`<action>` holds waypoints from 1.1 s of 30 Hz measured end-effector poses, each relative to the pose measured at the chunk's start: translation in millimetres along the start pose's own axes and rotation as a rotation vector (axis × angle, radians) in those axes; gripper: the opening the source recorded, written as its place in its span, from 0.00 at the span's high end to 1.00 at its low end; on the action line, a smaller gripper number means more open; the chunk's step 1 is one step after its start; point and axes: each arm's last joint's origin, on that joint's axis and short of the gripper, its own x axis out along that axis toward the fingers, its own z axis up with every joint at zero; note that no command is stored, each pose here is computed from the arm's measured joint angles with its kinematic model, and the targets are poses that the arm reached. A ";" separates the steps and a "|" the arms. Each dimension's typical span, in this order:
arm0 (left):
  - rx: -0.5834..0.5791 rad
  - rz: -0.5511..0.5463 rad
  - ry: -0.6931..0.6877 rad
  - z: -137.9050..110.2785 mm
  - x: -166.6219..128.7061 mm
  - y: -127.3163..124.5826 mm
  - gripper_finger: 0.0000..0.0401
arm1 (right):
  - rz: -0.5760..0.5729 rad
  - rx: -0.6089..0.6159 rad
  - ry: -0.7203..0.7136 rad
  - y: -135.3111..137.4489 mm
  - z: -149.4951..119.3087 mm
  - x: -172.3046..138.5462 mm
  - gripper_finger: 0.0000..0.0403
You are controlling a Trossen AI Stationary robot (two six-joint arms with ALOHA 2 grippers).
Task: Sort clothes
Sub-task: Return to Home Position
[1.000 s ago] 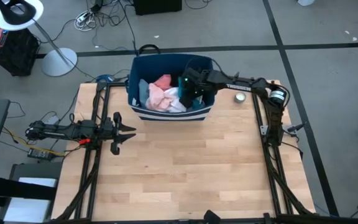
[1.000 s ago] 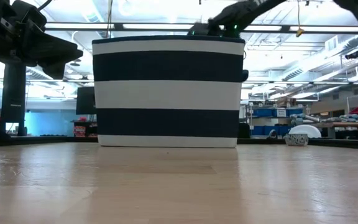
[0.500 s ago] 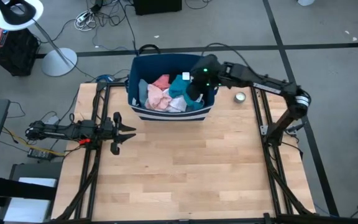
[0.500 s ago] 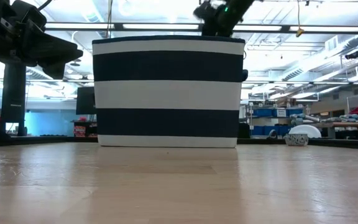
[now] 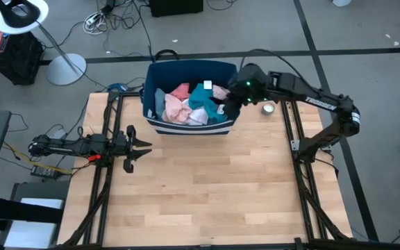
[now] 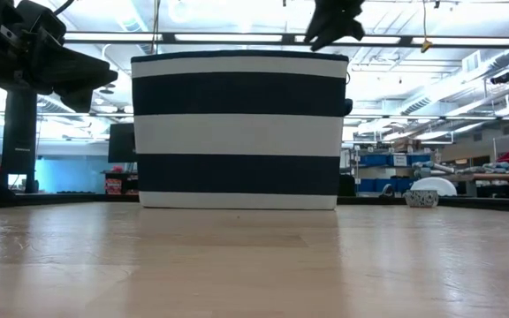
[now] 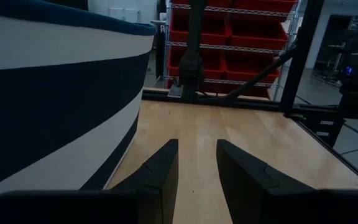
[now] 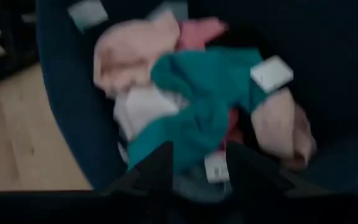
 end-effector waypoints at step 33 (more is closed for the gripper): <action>0.000 0.005 0.000 0.0 0.0 0.1 0.71 | -0.020 -0.227 0.005 92.9 -103.9 -62.6 0.63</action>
